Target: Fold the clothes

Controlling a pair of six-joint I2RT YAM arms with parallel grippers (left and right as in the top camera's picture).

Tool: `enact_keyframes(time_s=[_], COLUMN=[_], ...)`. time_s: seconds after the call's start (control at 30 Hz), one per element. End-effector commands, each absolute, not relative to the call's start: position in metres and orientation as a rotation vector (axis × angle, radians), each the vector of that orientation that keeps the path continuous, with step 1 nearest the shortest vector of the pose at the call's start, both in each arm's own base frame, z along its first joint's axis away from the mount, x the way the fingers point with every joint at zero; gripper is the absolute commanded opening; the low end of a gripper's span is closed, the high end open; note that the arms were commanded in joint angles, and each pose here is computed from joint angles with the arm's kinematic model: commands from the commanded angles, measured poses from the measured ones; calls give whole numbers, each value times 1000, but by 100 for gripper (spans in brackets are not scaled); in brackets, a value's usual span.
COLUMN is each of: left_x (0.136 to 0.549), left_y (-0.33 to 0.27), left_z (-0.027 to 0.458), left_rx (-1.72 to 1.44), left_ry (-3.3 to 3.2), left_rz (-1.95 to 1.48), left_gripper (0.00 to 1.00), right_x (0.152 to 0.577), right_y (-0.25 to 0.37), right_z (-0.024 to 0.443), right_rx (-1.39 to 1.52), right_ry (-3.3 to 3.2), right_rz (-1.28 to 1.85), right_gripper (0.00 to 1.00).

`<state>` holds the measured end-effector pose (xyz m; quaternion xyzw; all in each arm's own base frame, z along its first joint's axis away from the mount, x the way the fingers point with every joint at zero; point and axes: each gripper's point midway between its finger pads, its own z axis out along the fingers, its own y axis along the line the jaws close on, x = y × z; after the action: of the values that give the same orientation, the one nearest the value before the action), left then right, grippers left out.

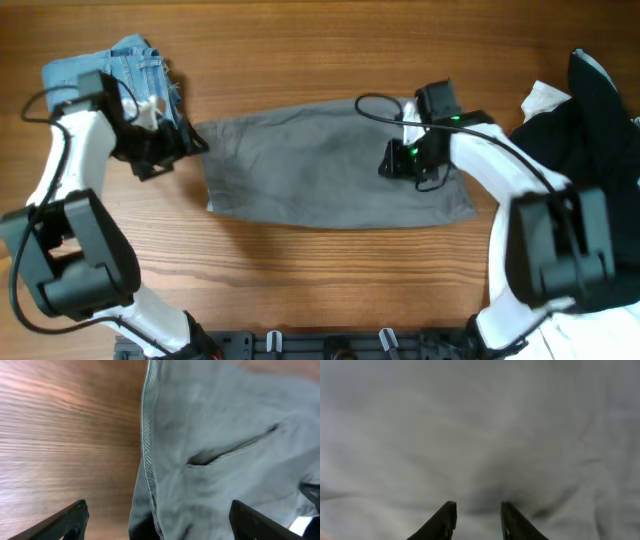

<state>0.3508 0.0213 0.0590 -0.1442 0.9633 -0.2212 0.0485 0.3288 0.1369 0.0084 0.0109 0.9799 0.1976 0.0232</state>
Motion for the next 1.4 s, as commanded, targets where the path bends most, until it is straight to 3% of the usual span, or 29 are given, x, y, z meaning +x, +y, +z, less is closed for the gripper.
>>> enact_keyframes(time_s=[0.0, 0.13, 0.33, 0.37, 0.4, 0.43, 0.47, 0.53, 0.63, 0.73, 0.83, 0.9, 1.03, 1.23, 1.3, 1.33, 1.37], left_x=[335, 330, 333, 333, 332, 329, 324, 312, 310, 328, 359, 374, 377, 364, 356, 351, 347], left_y=[8, -18, -71, -82, -89, -95, -99, -90, -38, 18, 18, -2, -47, -127, -149, -163, -175], left_z=[23, -3, -28, -28, -28, -28, -28, -20, 15, 106, 177, 197, 180, 113, 100, 95, 91], left_rx=[-407, -335, -249, -191, -158, -137, -123, -155, -276, -391, -366, -279, -109, 83, 91, 120, 175], left_ry=[2985, 2992, 3048, 3052, 3057, 3067, 3087, 3163, 3285, 3258, 3082, 3002, 3048, 3190, 3224, 3234, 3236], left_rz=[-751, -820, -830, -830, -831, -833, -835, -789, -478, -212, -267, -323, -332, -325, -312, -305, -301], left_gripper=[91, 86, 72, 65, 51, 33, 4, 4, 4, 4, 4, 4, 4, 4, 9, 16, 40], right_x=[315, 315, 314, 314, 314, 314, 314, 310, 313, 331, 343, 347, 346, 346, 346, 346, 346], right_y=[133, 133, 132, 132, 132, 132, 132, 131, 131, 135, 137, 137, 137, 137, 137, 137, 137], right_z=[-33, -36, -36, -36, -36, -36, -36, -29, 10, 70, 109, 121, 122, 122, 122, 122, 122], right_rx=[101, 31, 21, 21, 21, 22, 21, 35, -54, -139, -169, -140, -132, -133, -133, -133, -133], right_ry=[3148, 3145, 3146, 3146, 3146, 3147, 3148, 3169, 3122, 2932, 2781, 2740, 2742, 2741, 2741, 2740, 2741], right_rz=[579, 579, 577, 577, 578, 578, 577, 574, 580, 595, 604, 603, 606, 605, 605, 605, 604], right_gripper=[30, 30, 30, 31, 31, 31, 29, 21, 21, 28, 31, 32, 32, 33, 33, 33, 33])
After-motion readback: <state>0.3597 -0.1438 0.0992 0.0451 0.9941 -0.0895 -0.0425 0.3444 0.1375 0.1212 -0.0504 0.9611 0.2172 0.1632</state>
